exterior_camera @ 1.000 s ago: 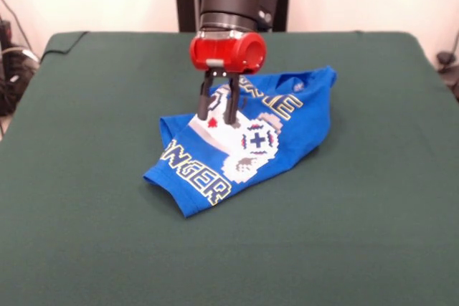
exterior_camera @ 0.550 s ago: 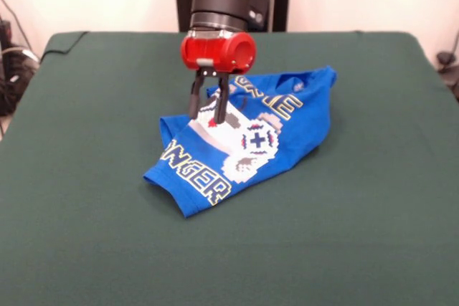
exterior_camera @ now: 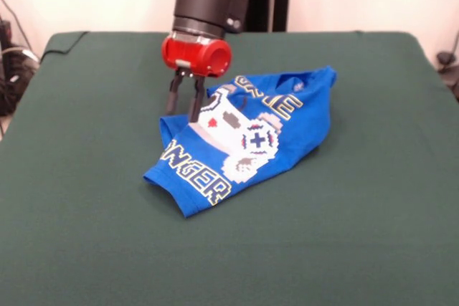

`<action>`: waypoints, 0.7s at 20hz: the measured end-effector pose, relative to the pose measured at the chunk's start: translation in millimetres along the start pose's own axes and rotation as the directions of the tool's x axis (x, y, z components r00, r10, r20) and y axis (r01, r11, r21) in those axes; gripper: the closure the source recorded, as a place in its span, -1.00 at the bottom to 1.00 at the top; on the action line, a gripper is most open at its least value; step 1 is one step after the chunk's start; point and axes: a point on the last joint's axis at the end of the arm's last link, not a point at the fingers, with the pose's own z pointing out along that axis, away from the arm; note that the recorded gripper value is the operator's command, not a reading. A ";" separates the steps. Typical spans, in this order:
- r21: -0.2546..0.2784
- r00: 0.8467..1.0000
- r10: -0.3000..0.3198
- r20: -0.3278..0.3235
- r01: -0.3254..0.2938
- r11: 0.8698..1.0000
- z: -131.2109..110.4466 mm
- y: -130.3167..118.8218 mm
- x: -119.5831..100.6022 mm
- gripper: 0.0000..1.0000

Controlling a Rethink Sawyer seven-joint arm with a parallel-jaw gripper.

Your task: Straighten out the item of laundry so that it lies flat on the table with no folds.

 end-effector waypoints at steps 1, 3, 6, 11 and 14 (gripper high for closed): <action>0.013 1.000 -0.003 -0.004 0.003 1.000 1.4 -6.5 2.3 -1.00; 0.037 1.000 -0.007 -0.012 0.008 0.999 4.5 -19.4 7.1 -1.00; 0.056 1.000 -0.006 -0.020 0.007 0.998 8.1 -31.4 11.3 -1.00; 0.064 0.999 -0.002 -0.033 0.004 0.998 18.2 -51.7 24.8 -1.00; 0.040 1.000 -0.013 -0.013 0.013 0.999 17.8 -52.2 23.9 -1.00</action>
